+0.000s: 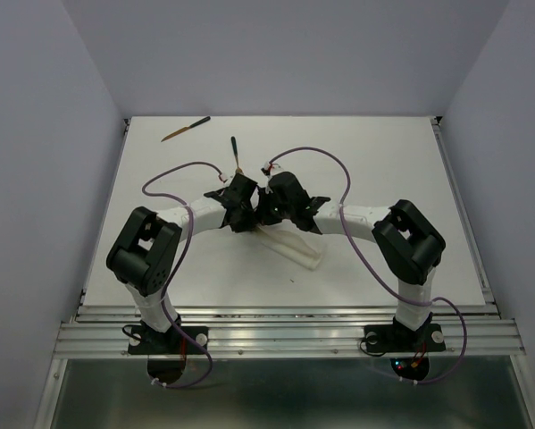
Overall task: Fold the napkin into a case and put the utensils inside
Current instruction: Grasp the top corner of the smaller rectangle folded napkin from the folded napkin.
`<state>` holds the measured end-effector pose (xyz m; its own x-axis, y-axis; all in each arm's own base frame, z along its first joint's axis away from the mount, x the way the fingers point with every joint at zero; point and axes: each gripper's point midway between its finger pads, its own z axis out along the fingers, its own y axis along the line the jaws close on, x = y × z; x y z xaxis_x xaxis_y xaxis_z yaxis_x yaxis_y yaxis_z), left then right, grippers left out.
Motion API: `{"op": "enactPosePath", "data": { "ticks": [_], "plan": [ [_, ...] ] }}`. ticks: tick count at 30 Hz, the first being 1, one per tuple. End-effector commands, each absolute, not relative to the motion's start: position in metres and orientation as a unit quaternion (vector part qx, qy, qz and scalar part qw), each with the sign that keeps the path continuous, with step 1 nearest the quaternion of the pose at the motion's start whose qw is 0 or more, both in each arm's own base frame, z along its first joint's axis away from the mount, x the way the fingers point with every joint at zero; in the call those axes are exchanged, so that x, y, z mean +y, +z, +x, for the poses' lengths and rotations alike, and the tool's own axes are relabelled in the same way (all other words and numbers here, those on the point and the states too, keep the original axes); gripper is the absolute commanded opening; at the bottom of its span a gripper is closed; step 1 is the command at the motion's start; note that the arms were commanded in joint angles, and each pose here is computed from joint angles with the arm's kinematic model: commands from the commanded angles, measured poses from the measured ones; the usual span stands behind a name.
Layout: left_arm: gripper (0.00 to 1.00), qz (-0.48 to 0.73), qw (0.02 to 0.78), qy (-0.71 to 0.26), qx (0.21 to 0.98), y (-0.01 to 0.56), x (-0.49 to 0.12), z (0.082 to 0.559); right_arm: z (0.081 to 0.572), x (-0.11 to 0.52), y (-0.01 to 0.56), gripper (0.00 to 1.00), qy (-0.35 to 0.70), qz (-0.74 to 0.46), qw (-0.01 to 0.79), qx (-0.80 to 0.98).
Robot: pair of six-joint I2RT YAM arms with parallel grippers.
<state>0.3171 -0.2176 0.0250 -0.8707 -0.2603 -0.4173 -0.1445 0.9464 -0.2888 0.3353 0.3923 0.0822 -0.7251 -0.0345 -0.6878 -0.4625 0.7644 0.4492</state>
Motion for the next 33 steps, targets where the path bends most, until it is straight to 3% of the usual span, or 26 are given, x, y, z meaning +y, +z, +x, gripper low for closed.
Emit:
{"op": "enactPosePath", "data": {
  "ticks": [1, 7, 33],
  "plan": [
    [0.16, -0.103, 0.24, -0.108, 0.959, 0.029, -0.215, 0.321, 0.339, 0.404, 0.126, 0.01, 0.348, -0.151, 0.378, 0.845],
    [0.0, -0.103, 0.251, -0.123, 0.955, 0.044, -0.218, 0.322, 0.335, 0.401, 0.116, 0.01, 0.345, -0.156, 0.369, 0.849],
    [0.0, -0.148, 0.246, -0.245, 0.926, 0.061, -0.214, 0.318, 0.317, 0.39, 0.066, 0.01, 0.323, -0.168, 0.319, 0.875]
  ]
}}
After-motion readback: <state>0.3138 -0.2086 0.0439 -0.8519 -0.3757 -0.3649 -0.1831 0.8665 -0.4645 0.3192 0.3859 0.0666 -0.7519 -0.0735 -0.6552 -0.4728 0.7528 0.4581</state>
